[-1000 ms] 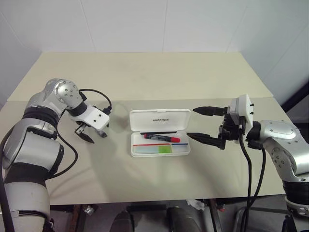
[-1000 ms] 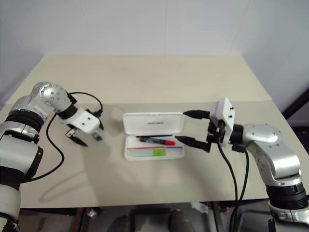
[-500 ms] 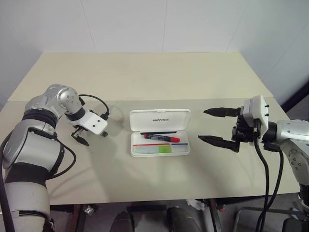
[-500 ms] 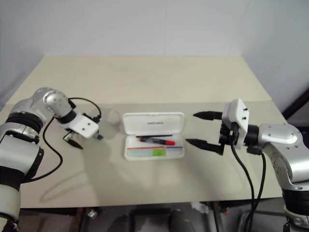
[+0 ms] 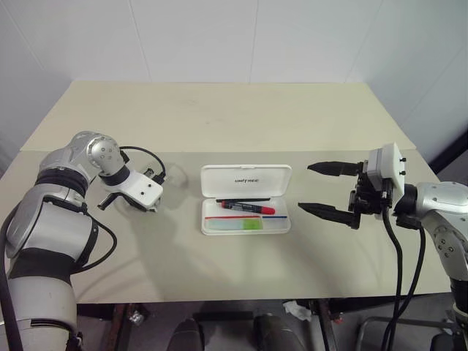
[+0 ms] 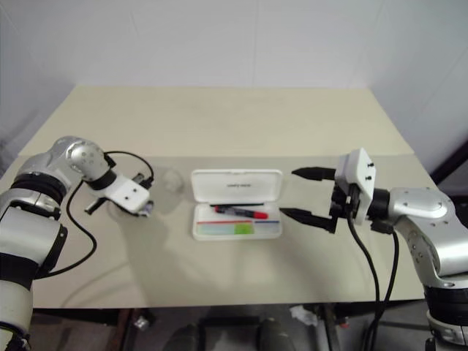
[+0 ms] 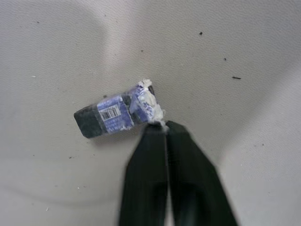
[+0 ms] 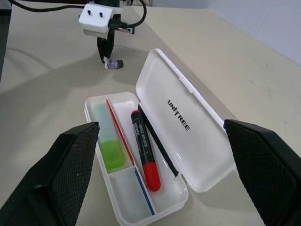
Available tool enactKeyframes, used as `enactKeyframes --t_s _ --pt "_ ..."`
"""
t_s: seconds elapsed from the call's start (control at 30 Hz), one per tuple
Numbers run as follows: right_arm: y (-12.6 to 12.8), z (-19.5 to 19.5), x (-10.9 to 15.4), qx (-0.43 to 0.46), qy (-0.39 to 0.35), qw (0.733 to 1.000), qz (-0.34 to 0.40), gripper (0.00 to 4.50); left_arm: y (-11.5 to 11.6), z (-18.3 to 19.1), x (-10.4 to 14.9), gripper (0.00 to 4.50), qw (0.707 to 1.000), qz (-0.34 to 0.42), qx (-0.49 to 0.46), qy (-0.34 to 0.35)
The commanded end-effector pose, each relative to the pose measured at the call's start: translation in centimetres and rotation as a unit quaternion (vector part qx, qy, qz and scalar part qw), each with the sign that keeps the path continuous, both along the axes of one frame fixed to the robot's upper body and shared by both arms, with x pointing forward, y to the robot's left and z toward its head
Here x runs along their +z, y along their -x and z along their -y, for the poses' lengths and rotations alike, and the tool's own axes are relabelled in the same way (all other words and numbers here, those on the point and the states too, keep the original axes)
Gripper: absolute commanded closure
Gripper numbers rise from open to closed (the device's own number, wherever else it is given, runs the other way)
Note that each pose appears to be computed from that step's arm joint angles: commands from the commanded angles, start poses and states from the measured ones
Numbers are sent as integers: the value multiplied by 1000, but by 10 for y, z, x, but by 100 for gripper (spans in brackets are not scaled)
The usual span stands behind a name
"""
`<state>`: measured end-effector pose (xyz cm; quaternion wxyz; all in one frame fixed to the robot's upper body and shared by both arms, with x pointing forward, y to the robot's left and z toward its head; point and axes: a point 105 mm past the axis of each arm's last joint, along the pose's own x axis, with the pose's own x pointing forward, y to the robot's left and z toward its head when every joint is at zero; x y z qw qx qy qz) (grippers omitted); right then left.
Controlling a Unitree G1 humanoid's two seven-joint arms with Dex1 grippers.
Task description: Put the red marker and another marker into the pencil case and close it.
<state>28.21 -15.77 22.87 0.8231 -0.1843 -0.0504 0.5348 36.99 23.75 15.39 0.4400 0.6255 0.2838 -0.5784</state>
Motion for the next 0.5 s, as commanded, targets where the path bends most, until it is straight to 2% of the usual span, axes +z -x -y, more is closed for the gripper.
enactKeyframes --t_s 0.03,0.2,0.33,0.5 --pt "5 -4 12 11 -7 1000 28 0 1 6 -9 447 1000 -7 -4 20" --pt "5 -5 11 10 -8 1000 28 0 7 3 -10 447 999 -30 2 24" --pt "5 -5 10 10 -7 1000 26 0 10 -5 -6 365 998 -45 26 26" --pt "5 -5 9 11 -9 1000 24 0 9 -8 9 201 995 -47 68 58"
